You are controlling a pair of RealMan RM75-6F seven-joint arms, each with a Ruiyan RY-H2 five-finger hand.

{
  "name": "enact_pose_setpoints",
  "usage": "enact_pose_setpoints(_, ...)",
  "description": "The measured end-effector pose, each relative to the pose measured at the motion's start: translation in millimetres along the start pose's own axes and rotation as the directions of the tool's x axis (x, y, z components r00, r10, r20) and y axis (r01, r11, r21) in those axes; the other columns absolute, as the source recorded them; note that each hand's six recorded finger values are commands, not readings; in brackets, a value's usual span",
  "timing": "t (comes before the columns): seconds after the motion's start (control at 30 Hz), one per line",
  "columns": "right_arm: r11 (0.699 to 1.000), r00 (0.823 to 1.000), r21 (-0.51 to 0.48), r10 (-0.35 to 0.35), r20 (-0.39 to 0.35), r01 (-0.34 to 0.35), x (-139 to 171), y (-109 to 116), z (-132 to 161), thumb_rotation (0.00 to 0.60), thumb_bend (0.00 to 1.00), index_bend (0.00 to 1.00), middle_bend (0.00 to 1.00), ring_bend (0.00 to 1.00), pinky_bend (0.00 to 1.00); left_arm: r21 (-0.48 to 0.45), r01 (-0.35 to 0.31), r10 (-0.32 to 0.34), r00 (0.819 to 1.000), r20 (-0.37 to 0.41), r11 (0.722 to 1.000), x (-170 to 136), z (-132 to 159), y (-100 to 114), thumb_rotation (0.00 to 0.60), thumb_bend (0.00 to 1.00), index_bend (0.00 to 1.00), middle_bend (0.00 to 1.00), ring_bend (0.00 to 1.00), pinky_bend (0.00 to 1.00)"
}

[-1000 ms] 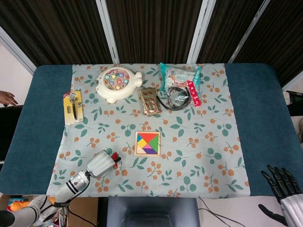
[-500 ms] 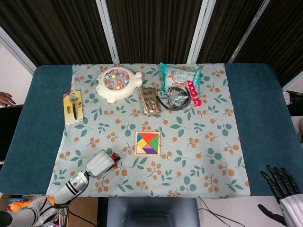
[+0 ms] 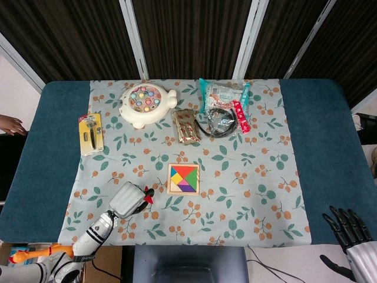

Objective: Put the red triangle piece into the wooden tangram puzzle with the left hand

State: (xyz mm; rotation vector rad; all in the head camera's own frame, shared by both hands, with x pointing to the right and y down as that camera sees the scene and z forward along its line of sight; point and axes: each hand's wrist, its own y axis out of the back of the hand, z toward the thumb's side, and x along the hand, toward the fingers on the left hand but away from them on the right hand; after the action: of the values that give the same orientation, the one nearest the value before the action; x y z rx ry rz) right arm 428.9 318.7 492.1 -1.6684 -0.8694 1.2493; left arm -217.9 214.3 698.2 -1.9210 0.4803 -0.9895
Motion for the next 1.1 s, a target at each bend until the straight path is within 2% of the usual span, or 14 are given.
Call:
enact_pose_setpoints(0.27,1.0,1.0,-0.003,0.006,-0.022,-0.006,0,0,2,0.6,0.15,0.0,0.0,0.0,0.0,0.059,0.07,-0.065,0.995,-0.076,0.996,14,13,3,0.6,0.37,0.61,1.0,1.0,1.0)
enact_pose_setpoints(0.47,1.0,0.999,-0.009,0.009,-0.037,-0.009,0,1,2,0.6,0.15,0.0,0.0,0.0,0.0,0.089,0.124,-0.114,0.987,-0.111,0.988,33,35,0,0.6,0.38,0.61,1.0,1.0,1.0)
enact_pose_setpoints(0.73,1.0,0.999,-0.022,0.011,-0.052,-0.012,1,5,1,0.6,0.15,0.0,0.0,0.0,0.0,0.034,0.124,-0.118,0.981,-0.155,0.992,57,64,11,0.6,0.38,0.61,1.0,1.0,1.0)
enact_pose_setpoints(0.9,1.0,0.999,-0.028,0.006,-0.054,-0.008,2,6,0,0.6,0.15,0.0,0.0,0.0,0.0,0.0,0.108,-0.106,0.975,-0.197,0.994,67,67,19,0.6,0.39,0.61,1.0,1.0,1.0)
enact_pose_setpoints(1.1,0.999,0.999,-0.04,-0.005,-0.045,0.003,2,10,-3,0.6,0.15,0.0,0.0,0.0,0.0,-0.013,0.103,-0.104,0.967,-0.235,0.995,79,67,18,0.6,0.39,0.61,1.0,1.0,1.0)
